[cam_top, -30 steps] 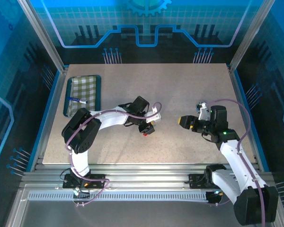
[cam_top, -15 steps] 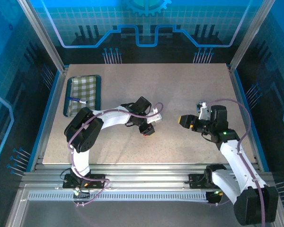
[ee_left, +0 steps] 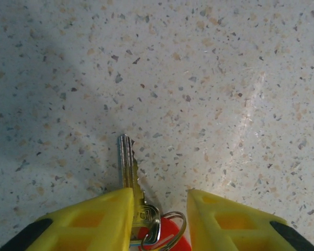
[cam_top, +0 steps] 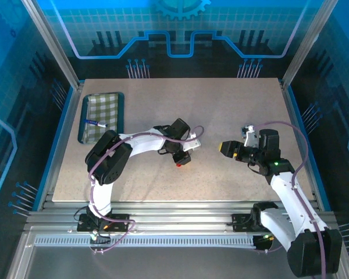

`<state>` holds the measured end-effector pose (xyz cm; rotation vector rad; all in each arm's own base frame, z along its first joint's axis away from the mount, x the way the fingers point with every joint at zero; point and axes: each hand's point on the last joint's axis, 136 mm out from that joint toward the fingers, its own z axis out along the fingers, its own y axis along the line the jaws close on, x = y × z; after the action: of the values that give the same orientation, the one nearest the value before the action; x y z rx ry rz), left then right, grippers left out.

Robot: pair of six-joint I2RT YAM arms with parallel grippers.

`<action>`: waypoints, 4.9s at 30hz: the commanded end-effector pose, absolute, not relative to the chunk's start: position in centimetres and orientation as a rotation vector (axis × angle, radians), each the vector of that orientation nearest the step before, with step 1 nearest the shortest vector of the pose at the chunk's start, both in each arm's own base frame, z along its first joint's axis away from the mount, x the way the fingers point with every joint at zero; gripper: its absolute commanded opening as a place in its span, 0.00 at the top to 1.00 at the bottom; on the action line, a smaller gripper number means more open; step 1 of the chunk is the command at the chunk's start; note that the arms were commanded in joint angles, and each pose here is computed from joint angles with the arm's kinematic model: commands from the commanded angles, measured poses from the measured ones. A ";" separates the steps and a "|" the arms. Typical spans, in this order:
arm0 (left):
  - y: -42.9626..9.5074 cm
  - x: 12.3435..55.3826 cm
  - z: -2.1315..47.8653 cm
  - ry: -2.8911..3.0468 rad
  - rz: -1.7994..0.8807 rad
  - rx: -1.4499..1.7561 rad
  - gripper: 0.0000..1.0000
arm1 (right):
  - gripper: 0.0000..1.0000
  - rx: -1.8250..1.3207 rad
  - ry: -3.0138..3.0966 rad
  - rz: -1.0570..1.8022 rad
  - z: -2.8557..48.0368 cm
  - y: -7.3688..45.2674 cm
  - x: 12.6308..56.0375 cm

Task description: Remove the keys from the keyring

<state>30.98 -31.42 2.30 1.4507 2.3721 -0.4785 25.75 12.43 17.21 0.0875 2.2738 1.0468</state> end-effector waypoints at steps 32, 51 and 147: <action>-30.8 30.0 3.5 2.469 -0.511 1.249 0.73 | 0.34 0.119 2.248 1.080 17.0 12.2 26.3; -30.0 30.3 3.0 2.474 -0.453 1.230 0.95 | 0.34 0.116 2.241 1.088 17.1 12.3 26.3; -31.1 30.2 29.3 1.646 -0.831 1.099 0.47 | 1.00 -0.559 1.999 1.251 26.5 23.2 25.2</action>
<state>28.89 -31.90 26.97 1.1912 1.7194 -0.9107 24.69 23.53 26.99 -0.6269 1.9358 1.3036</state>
